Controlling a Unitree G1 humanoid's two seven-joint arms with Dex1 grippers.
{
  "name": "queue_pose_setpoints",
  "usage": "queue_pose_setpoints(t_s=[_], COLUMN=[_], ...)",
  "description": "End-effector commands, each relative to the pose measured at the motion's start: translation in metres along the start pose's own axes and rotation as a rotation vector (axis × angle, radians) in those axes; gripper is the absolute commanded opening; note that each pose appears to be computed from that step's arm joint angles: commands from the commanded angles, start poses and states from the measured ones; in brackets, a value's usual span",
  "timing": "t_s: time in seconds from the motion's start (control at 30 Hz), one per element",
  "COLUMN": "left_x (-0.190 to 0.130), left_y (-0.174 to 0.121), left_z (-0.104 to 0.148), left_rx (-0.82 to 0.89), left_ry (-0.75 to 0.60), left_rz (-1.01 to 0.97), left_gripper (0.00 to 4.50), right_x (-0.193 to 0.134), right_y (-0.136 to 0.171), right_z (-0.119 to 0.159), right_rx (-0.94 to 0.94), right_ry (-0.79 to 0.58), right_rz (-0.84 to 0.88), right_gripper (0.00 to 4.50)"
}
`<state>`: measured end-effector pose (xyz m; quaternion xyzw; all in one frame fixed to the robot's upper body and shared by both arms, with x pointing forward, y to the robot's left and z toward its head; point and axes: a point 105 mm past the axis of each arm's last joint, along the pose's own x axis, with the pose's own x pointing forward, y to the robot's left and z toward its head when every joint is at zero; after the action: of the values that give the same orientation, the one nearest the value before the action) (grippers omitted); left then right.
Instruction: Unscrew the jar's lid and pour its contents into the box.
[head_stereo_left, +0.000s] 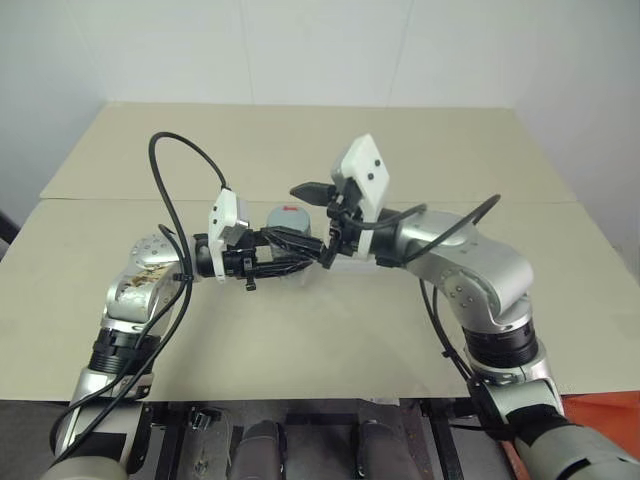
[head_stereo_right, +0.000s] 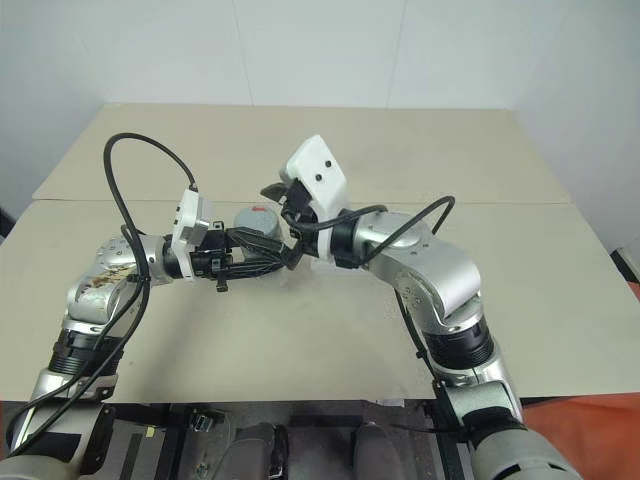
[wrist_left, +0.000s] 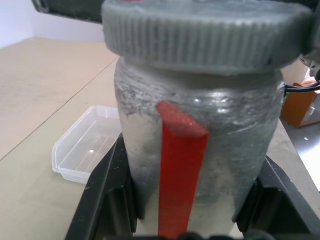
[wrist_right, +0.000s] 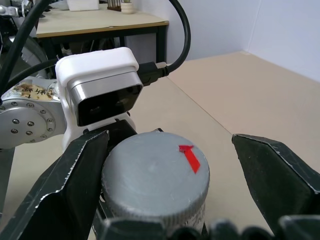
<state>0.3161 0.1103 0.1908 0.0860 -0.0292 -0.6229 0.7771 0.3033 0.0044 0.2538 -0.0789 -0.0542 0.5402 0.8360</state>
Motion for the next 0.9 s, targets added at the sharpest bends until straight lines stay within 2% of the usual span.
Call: queue_pose_setpoints(t_s=[0.03,0.9], left_x=[0.0,-0.005], left_y=[-0.003,-0.004], left_z=[0.01,0.011], left_rx=[0.051,0.05], left_ry=[-0.011,-0.004], left_rz=[-0.027,-0.021], left_gripper=[1.98,1.98], right_x=[-0.002,-0.034], right_y=[-0.008,-0.017], right_z=[0.011,0.003], right_rx=[-0.043,-0.054], right_ry=[-0.027,0.008], right_rz=[-0.055,-0.096], right_gripper=[4.46,4.46])
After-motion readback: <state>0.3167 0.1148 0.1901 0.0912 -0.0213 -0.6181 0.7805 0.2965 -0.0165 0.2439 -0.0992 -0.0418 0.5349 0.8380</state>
